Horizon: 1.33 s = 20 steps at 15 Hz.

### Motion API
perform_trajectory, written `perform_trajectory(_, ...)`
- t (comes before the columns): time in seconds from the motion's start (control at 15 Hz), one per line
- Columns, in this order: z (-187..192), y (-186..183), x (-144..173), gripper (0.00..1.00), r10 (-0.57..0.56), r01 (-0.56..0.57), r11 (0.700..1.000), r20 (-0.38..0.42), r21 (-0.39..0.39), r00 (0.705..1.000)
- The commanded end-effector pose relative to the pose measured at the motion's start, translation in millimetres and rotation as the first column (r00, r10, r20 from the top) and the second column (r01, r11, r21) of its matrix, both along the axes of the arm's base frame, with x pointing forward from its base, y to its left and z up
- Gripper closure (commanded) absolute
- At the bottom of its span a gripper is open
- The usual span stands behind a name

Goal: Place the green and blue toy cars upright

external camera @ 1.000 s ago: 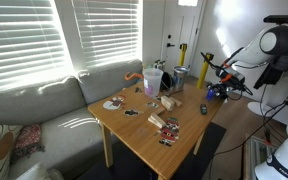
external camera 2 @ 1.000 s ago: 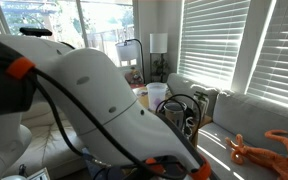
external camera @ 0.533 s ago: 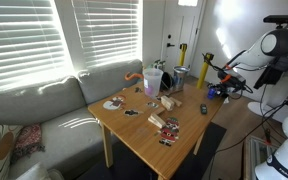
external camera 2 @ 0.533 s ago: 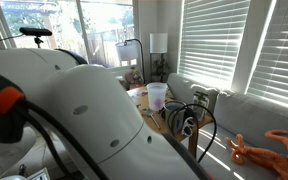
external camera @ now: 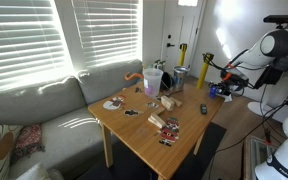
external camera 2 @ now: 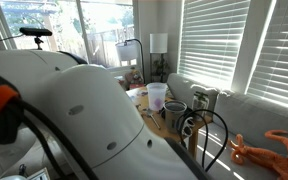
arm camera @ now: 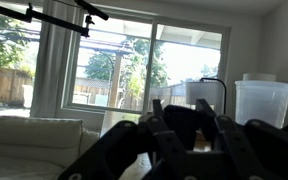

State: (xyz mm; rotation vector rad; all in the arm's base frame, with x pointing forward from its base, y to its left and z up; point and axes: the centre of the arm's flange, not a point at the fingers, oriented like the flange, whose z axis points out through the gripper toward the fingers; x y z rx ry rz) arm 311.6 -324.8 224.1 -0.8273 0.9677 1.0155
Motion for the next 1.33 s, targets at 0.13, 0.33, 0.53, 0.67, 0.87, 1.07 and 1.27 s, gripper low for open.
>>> perform_trajectory(0.13,-20.4,-12.0,0.5,0.88,-0.004,0.003,1.000,-0.069,-0.013,0.998)
perform_trajectory(0.33,-23.0,-15.7,-4.2,0.88,-0.005,0.003,0.999,-0.082,-0.034,0.997)
perform_trajectory(0.53,-23.1,-20.5,-8.0,0.88,-0.014,0.009,0.998,-0.080,-0.055,0.997)
perform_trajectory(0.67,-24.1,-24.8,-11.1,0.88,-0.022,0.016,0.998,-0.077,-0.065,0.997)
perform_trajectory(0.87,-27.9,-30.1,-14.2,0.88,-0.037,0.028,0.995,-0.095,-0.093,0.995)
perform_trajectory(1.07,-36.1,-34.2,-16.3,0.88,-0.064,0.049,0.992,-0.123,-0.117,0.990)
perform_trajectory(1.27,-24.6,-33.3,-13.5,0.88,-0.062,0.047,0.990,-0.109,-0.137,0.992)
